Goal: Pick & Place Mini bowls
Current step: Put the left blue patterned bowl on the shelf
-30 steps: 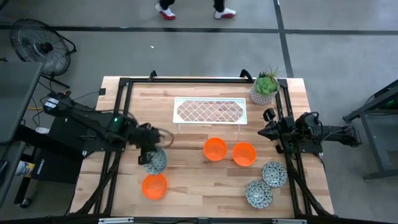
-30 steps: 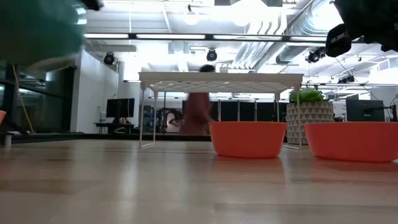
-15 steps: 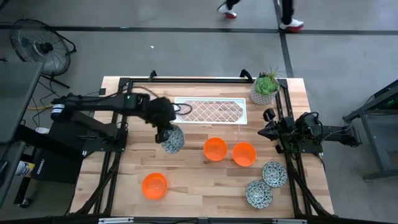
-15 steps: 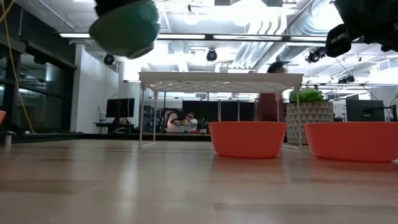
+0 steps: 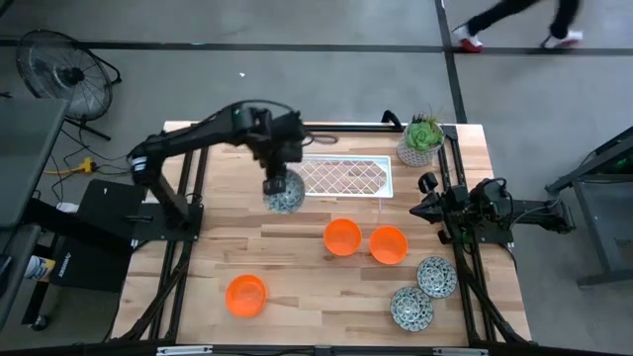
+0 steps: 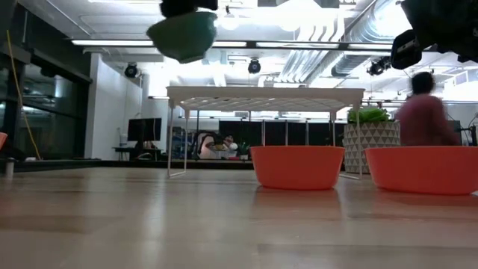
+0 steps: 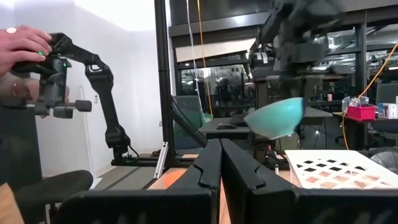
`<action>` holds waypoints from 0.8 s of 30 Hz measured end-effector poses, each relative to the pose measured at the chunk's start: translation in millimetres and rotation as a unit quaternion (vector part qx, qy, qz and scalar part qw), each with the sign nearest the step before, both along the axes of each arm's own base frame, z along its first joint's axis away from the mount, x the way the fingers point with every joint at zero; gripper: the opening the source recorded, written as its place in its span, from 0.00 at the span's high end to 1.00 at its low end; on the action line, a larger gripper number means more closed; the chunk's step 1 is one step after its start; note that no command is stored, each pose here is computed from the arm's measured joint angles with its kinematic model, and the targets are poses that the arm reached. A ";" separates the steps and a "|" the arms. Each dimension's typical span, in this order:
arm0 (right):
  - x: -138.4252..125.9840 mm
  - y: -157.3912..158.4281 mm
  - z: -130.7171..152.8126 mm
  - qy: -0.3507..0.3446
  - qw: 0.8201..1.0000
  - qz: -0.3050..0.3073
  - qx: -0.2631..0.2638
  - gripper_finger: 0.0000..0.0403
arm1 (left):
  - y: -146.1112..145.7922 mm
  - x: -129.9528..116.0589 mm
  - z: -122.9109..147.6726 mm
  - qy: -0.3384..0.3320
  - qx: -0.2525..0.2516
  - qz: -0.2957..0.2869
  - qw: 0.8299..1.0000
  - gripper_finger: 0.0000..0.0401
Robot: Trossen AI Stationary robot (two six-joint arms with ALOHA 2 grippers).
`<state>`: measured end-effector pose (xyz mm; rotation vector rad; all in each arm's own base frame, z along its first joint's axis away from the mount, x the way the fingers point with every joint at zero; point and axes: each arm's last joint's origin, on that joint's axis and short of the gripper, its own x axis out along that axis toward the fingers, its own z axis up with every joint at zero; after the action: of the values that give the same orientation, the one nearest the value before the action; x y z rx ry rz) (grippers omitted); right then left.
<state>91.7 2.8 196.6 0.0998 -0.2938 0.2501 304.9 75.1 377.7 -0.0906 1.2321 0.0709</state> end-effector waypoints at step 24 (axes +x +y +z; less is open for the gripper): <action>0.6 0.1 -2.1 0.012 1.000 0.001 0.000 1.00 | 82.3 52.7 -25.4 0.038 -0.061 0.048 0.996 0.99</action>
<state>92.4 2.8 194.5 0.1037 -0.2709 0.2515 357.6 157.4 352.3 -0.2554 1.3074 0.0844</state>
